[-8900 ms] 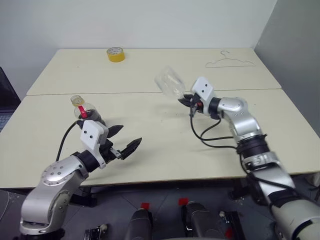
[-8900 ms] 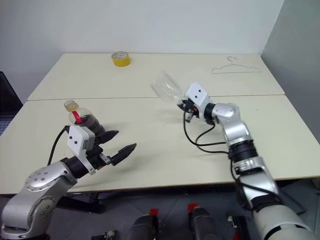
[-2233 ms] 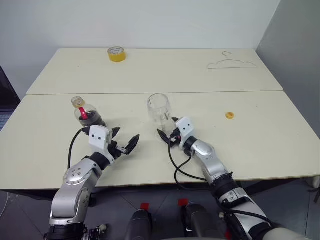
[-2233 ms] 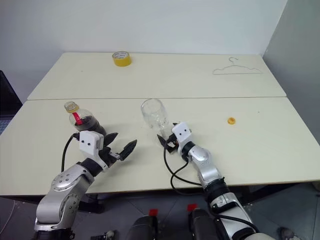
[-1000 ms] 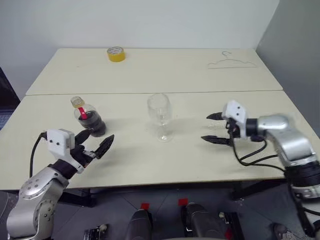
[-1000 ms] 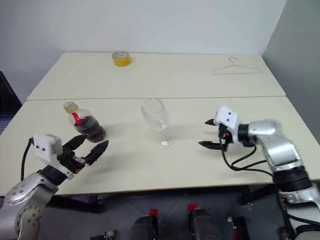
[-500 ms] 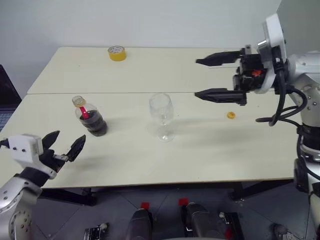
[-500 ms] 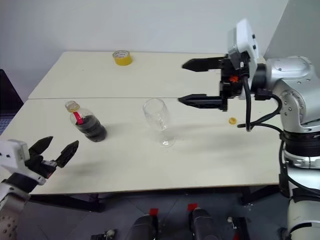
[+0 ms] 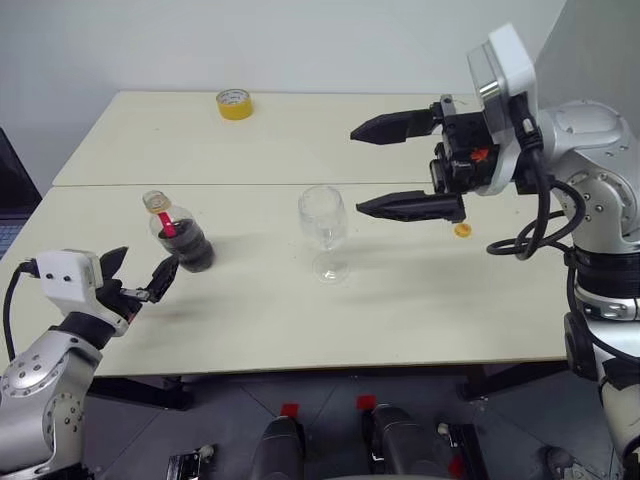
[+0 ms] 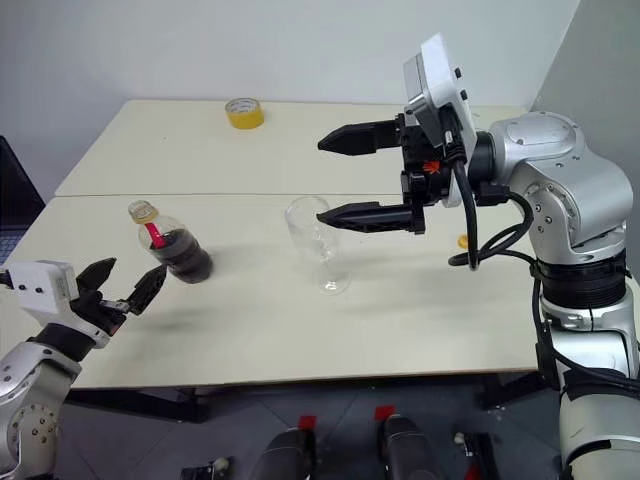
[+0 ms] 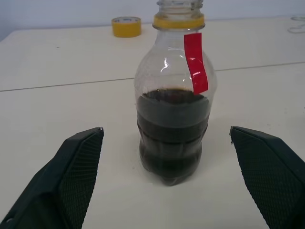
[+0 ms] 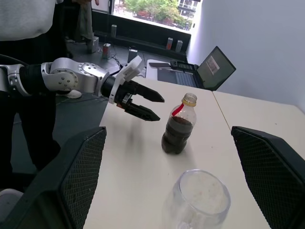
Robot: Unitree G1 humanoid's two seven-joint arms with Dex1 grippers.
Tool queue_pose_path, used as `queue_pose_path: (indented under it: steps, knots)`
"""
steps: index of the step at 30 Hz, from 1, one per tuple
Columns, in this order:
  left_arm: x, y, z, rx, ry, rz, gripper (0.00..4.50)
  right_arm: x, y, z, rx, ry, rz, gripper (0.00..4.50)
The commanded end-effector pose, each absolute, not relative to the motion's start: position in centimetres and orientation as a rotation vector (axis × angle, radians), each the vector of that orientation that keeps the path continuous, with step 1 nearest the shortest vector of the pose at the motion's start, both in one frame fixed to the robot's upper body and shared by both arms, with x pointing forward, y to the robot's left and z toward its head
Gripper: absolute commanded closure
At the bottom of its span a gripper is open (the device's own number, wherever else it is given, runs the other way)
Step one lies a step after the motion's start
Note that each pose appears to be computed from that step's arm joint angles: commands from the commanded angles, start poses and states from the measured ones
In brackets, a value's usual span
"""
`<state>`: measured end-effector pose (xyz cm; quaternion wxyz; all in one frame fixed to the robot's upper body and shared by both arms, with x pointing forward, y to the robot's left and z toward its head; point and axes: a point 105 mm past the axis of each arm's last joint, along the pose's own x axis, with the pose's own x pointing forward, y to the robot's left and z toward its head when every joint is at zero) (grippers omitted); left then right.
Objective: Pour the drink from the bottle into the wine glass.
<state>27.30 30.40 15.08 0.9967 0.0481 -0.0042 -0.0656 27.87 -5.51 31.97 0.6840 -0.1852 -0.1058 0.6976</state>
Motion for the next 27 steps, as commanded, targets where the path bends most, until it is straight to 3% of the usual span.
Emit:
queue_pose_path:
  steps: [1, 27]
  knots:
    - [27.6, 30.3, 15.5, 0.172, -0.016, -0.14, 0.0, 26.7, -5.0, 32.7, -0.445, -0.284, 1.596, 0.02]
    - [31.9, 30.1, 14.2, 0.18, 0.014, -0.146, 0.0, 26.4, -4.2, 31.2, -0.446, -0.241, 1.626, 0.02]
